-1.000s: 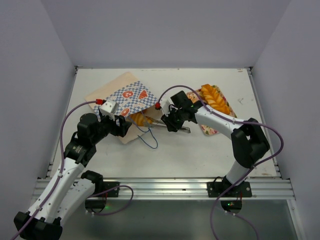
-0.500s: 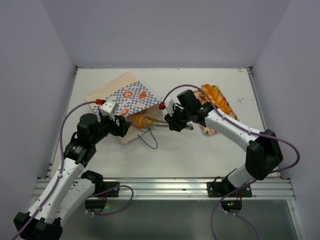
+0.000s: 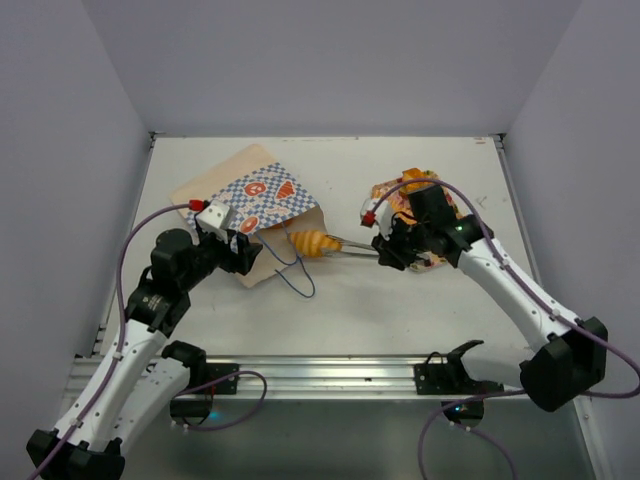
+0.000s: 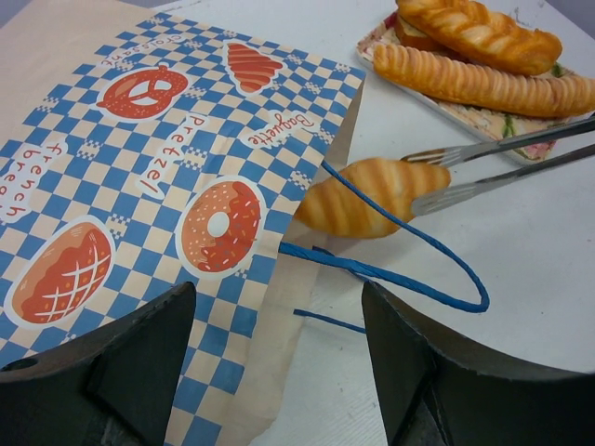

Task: Take the fake bread out of the paper bag

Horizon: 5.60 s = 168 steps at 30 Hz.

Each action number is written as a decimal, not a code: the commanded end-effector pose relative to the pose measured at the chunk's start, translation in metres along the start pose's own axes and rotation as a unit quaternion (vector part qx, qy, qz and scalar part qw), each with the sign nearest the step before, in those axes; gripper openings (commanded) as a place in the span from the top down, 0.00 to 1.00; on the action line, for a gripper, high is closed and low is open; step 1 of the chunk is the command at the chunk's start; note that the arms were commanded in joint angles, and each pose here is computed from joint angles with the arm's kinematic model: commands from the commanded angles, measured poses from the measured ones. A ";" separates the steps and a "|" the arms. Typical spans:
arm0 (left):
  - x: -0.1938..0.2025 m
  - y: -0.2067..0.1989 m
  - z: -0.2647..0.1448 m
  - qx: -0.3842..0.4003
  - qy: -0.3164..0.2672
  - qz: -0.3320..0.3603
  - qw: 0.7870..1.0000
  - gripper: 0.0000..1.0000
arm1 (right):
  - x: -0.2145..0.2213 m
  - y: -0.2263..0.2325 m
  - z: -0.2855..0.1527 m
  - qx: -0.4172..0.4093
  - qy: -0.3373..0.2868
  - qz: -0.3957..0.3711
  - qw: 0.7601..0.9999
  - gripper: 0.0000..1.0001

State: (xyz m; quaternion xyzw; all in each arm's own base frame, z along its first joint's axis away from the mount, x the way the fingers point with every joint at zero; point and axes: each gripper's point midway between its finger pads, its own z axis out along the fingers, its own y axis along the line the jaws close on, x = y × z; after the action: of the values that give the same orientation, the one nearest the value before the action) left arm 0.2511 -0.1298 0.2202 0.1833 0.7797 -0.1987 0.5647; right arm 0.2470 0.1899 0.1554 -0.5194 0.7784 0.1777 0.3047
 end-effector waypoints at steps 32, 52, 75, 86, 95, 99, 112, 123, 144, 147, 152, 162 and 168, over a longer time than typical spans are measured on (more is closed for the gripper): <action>-0.046 0.010 -0.020 -0.043 -0.077 0.027 0.996 0.07 | 0.071 -0.162 -0.128 0.295 -0.042 0.272 0.915 1.00; -0.040 0.008 -0.017 -0.035 -0.074 0.026 0.996 0.06 | 0.055 -0.157 -0.079 0.268 -0.019 0.282 0.921 1.00; -0.040 0.008 -0.019 -0.035 -0.076 0.028 0.996 0.06 | 0.072 -0.141 -0.078 0.265 0.007 0.295 0.918 0.62; -0.041 0.008 -0.020 -0.035 -0.076 0.031 0.996 0.06 | 0.065 -0.142 -0.085 0.271 -0.005 0.290 0.918 0.50; -0.042 0.008 -0.019 -0.035 -0.076 0.032 0.996 0.06 | 0.060 -0.138 -0.096 0.282 -0.016 0.277 0.918 0.47; -0.043 0.008 -0.020 -0.035 -0.078 0.033 0.996 0.06 | 0.059 -0.137 -0.097 0.283 -0.018 0.274 0.919 0.47; -0.050 0.004 -0.021 -0.024 -0.074 0.047 0.996 0.06 | 0.007 -0.063 -0.103 0.093 -0.087 0.112 0.986 0.52; -0.055 0.001 -0.025 -0.008 -0.053 0.099 0.994 0.06 | -0.015 0.041 -0.018 -0.058 -0.013 -0.135 0.989 0.55; -0.032 0.008 -0.023 -0.031 -0.030 0.064 0.997 0.06 | -0.085 -0.023 0.091 0.160 -0.041 -0.090 0.982 0.54; -0.027 0.009 -0.021 -0.030 -0.024 0.069 0.997 0.06 | -0.084 -0.028 0.101 0.157 -0.034 -0.081 0.984 0.53; -0.018 0.013 -0.020 -0.036 -0.015 0.076 0.996 0.06 | -0.086 -0.036 0.107 0.159 -0.033 -0.078 0.984 0.52; -0.015 0.012 -0.016 -0.032 -0.014 0.075 0.997 0.06 | -0.091 -0.041 0.118 0.161 -0.039 -0.068 0.984 0.50; -0.014 0.013 -0.013 -0.031 -0.011 0.078 0.996 0.06 | -0.090 -0.044 0.130 0.156 -0.032 -0.055 0.986 0.50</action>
State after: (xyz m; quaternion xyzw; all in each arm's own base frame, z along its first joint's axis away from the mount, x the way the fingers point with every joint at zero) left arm 0.2482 -0.1096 0.2311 0.2125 0.7746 -0.1322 0.5809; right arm 0.3327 0.2964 0.0973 -0.5256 0.7617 0.0384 0.3768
